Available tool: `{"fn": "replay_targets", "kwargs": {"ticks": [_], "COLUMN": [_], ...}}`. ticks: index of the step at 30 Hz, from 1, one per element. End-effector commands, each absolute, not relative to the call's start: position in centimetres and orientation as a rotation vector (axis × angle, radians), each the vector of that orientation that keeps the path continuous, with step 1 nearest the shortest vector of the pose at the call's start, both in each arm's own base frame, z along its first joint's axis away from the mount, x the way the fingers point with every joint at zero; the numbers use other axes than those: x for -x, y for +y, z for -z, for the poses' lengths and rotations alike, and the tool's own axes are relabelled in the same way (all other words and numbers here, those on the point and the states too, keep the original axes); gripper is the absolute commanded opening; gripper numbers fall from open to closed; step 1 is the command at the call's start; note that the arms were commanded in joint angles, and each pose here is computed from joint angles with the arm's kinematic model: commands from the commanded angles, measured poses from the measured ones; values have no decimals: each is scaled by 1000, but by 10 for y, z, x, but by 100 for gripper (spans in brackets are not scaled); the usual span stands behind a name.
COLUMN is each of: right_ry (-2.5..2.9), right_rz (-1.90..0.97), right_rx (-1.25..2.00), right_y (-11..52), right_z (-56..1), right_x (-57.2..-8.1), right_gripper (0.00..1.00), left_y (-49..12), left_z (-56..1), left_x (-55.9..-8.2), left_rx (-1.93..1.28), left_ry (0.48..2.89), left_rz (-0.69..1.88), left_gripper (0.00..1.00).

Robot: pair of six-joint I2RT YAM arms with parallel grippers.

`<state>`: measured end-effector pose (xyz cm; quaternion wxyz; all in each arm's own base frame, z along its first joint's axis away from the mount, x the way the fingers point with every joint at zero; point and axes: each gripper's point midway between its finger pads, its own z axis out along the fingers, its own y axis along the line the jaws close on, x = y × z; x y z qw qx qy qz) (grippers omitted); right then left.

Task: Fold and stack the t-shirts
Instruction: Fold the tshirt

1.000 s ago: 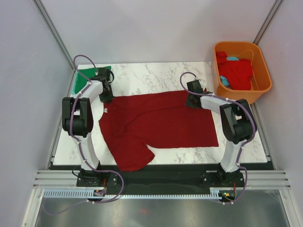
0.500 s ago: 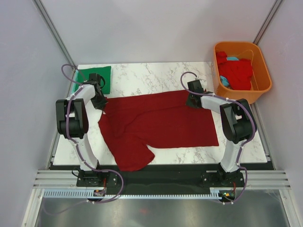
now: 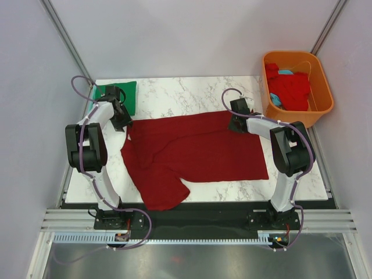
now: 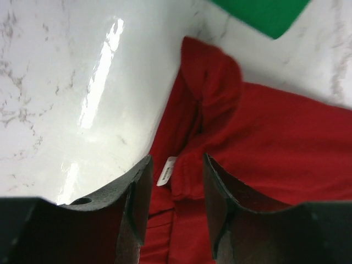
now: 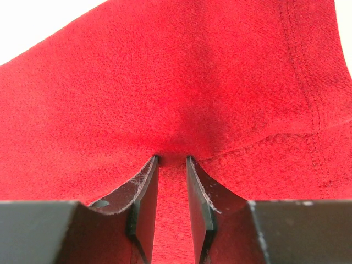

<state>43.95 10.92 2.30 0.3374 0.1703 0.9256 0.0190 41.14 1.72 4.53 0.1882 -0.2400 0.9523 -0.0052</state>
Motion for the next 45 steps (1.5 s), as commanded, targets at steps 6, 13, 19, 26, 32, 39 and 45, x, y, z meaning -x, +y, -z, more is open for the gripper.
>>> {"fn": "replay_targets", "kwargs": {"ticks": [6, 13, 19, 26, 32, 39, 45], "right_ry": [2406, 2405, 2420, 2410, 2409, 2414, 2397], "right_rz": [-7, 1, 40, 61, 62, 58, 45], "right_rx": [-463, -465, -497, -563, -563, -561, -555], "right_y": [98, 98, 86, 71, 70, 71, 73], "right_z": [-20, -18, -9, -7, -7, -6, -14], "right_x": [-437, -439, -436, -436, -438, -437, -440], "right_gripper": [34, 34, 34, 34, 34, 34, 34], "left_y": [4, 7, 26, 49, 44, 14, 5], "left_z": [-95, -68, -57, -80, -66, -65, -79], "left_x": [-460, -475, -477, -478, -476, -480, -476], "left_rx": [449, 443, 454, 552, 646, 680, 696], "left_ry": [2559, 2598, 2604, 2521, 2542, 2523, 2493], "left_rz": [85, 9, -136, -172, -47, 316, 399], "left_gripper": [50, 52, 39, 27, 36, 41, 47]}}
